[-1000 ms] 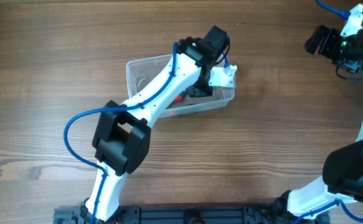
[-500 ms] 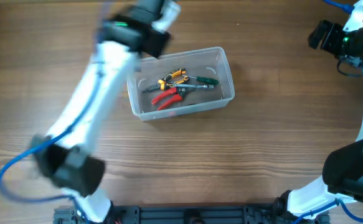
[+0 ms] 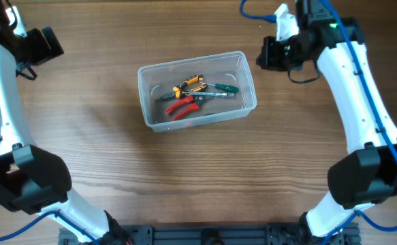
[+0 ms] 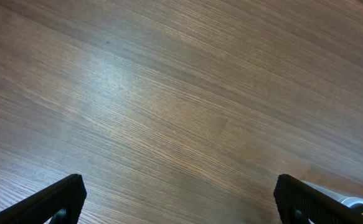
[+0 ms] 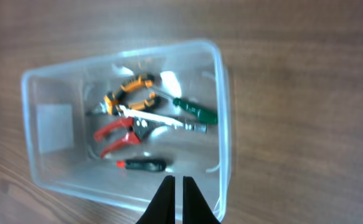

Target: Pack container

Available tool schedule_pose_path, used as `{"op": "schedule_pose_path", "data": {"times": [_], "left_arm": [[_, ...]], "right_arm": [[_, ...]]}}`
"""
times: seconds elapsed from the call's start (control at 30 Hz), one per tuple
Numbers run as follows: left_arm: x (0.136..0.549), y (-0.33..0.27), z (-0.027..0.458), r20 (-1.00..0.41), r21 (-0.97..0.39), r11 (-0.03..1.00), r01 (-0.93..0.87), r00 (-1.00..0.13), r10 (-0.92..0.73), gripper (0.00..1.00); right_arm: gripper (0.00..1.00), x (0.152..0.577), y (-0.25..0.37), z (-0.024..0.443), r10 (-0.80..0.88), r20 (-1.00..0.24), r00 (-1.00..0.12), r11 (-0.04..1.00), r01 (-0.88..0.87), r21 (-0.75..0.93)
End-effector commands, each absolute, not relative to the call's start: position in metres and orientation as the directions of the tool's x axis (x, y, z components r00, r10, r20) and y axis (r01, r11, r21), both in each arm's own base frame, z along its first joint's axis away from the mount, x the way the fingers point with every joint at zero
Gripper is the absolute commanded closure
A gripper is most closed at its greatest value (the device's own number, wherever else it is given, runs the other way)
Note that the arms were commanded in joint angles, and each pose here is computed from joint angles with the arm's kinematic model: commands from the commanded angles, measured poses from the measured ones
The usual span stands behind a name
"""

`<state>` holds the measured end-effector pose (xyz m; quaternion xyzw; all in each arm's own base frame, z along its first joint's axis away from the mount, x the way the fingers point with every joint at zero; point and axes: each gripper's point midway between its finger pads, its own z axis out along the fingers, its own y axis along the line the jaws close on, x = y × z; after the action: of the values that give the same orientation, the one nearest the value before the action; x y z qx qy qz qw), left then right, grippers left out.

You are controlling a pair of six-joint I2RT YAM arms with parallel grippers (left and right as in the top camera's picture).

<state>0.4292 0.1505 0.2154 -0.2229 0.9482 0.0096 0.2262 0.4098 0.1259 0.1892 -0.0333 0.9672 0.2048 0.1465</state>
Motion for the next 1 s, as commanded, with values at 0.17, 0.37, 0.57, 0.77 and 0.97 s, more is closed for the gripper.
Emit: {"op": "schedule_pose_path", "data": {"times": [0.17, 0.37, 0.57, 0.77, 0.97], "left_arm": [[0.429, 0.149, 0.215, -0.428, -0.112, 0.893, -0.436, -0.79, -0.44, 0.0], [0.429, 0.149, 0.215, -0.427, -0.113, 0.893, -0.436, -0.79, -0.44, 0.0], [0.429, 0.149, 0.215, -0.427, -0.113, 0.893, -0.436, -0.79, -0.44, 0.0], [0.429, 0.149, 0.215, -0.428, -0.113, 0.893, -0.436, -0.79, -0.44, 0.0], [0.429, 0.149, 0.215, -0.428, -0.112, 0.893, -0.436, -0.79, -0.44, 0.0]], "right_arm": [[0.96, 0.361, 0.148, 0.122, -0.143, -0.048, -0.989, 0.953, -0.151, 0.264], [0.96, 0.324, 0.135, 0.06, -0.122, 0.09, -0.988, 0.968, -0.098, 0.229], [0.96, 0.314, 0.138, 0.059, -0.185, 0.079, -0.98, 0.952, -0.159, 0.26], [0.96, 0.387, 0.148, 0.168, -0.16, -0.394, -0.905, 0.923, -0.279, 0.266], [0.96, 0.421, 0.077, 0.297, -0.055, -0.73, -0.681, 0.992, -0.118, 0.035]]}}
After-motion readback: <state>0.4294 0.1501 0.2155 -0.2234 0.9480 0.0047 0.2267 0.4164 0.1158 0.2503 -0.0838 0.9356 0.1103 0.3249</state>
